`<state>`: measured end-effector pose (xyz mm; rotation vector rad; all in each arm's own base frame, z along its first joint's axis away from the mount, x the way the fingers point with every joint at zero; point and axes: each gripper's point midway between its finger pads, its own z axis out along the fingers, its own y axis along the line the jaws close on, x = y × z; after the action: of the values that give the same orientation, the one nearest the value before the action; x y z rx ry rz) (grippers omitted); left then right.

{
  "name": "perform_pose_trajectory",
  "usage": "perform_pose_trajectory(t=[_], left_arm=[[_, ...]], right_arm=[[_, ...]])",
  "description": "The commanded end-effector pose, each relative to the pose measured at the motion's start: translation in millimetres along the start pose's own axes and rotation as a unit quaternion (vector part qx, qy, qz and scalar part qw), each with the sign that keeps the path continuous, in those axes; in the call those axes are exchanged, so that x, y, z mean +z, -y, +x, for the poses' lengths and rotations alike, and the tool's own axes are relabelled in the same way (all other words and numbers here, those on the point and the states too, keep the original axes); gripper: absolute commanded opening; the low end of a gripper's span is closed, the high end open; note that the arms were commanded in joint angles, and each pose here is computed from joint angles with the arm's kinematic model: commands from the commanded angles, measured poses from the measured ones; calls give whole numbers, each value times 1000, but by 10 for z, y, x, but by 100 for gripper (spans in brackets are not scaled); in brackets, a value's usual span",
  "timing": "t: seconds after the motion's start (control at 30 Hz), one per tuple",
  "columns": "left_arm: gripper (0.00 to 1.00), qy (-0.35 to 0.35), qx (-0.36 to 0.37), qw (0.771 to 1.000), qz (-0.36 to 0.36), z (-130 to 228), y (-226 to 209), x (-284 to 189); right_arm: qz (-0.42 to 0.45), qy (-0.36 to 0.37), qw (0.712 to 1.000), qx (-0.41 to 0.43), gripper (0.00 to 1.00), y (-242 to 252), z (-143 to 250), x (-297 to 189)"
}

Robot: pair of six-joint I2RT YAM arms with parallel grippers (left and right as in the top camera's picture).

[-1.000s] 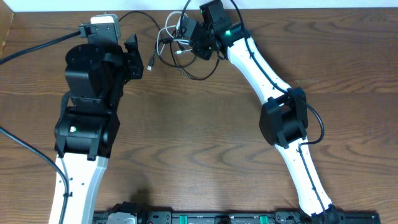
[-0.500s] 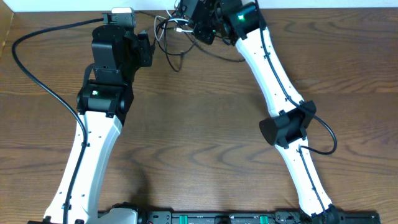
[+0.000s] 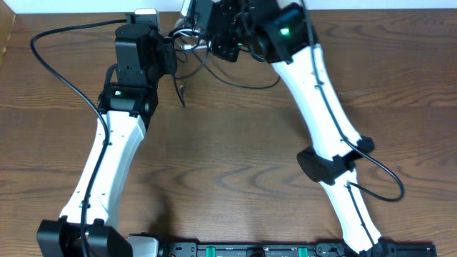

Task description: Untangle cables

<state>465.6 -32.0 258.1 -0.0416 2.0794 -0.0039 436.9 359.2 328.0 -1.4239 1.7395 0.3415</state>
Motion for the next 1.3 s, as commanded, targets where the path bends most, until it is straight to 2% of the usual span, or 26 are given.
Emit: perform_pose_trajectory(t=[0.0, 0.27, 0.33, 0.57, 0.73, 0.93, 1.03, 1.27], left_arm=[[56, 12, 6, 1000, 14, -93, 31, 15], [56, 16, 2, 999, 42, -121, 128, -2], [61, 20, 2, 998, 63, -151, 199, -41], [61, 44, -2, 984, 173, -320, 548, -372], [61, 31, 39, 981, 186, -245, 564, -588], [61, -43, 44, 949, 308, 127, 912, -861], [61, -41, 42, 932, 357, 122, 1053, -958], [61, -21, 73, 927, 367, 85, 1081, -972]], right_arm=[[23, 44, 998, -23, 1, -17, -321, -579], [13, 28, 999, -19, 1, -76, -245, -609], [15, 25, 999, -19, 1, -70, -235, -608], [34, 6, 999, -16, 1, 95, -83, -635], [45, -8, 999, -13, 1, 241, 57, -644], [51, -7, 999, -10, 1, 315, 84, -651], [47, -8, 999, -9, 1, 292, 85, -645], [16, 14, 1000, -6, 1, 107, -51, -600]])
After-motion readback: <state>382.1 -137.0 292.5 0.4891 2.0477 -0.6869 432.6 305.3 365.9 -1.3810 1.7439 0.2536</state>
